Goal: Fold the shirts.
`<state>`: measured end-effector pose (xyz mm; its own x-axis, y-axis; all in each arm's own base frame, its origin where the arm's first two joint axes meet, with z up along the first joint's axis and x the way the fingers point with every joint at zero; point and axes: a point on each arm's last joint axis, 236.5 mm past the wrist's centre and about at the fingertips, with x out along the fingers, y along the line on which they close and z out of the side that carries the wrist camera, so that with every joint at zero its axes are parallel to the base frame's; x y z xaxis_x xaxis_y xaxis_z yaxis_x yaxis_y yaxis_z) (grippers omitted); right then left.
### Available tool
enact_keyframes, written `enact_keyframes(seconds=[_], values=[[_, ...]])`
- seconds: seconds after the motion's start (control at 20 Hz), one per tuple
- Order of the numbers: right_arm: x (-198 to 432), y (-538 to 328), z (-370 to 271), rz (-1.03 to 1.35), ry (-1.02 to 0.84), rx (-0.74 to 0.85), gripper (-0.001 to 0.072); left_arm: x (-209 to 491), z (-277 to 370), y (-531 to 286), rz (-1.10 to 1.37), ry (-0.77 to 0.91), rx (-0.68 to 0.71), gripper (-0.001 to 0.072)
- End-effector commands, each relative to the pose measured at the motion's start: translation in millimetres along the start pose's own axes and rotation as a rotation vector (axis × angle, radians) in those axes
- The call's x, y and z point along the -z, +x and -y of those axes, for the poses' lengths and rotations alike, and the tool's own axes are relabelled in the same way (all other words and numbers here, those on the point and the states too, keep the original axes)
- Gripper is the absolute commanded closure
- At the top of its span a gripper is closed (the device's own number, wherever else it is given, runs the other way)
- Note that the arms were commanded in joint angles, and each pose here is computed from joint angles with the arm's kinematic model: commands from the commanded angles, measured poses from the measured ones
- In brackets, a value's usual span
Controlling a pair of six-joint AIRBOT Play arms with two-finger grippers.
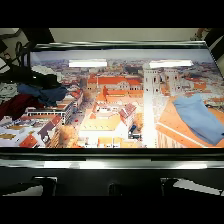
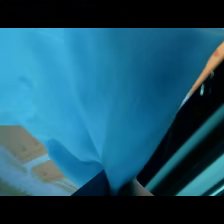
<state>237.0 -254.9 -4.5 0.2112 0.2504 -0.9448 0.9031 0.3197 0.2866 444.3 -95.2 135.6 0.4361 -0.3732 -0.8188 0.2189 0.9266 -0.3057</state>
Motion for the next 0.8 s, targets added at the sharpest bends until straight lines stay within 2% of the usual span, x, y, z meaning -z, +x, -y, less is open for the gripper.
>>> enact_keyframes(seconds=[0.0, 0.2, 0.65, 0.7, 0.75], values=[[35, 36, 58, -0.016, 0.167, 0.144, 0.0672, -5, 7, 3, 0.023, 0.013, 0.006, 0.0672], [69, 66, 74, 0.009, 0.235, 0.149, 0.0672, -5, 22, 6, 0.021, 0.039, 0.023, 0.0672], [87, 67, 86, -0.031, 0.222, 0.194, 0.067, 0, 34, 9, 0.004, 0.059, 0.041, 0.0672], [91, 66, 86, -0.047, 0.228, 0.197, 0.0615, 0, 35, 9, 0.004, 0.06, 0.042, 0.0672], [95, 64, 86, -0.067, 0.225, 0.202, 0.045, -2, 35, 10, 0.009, 0.063, 0.042, 0.0672]])
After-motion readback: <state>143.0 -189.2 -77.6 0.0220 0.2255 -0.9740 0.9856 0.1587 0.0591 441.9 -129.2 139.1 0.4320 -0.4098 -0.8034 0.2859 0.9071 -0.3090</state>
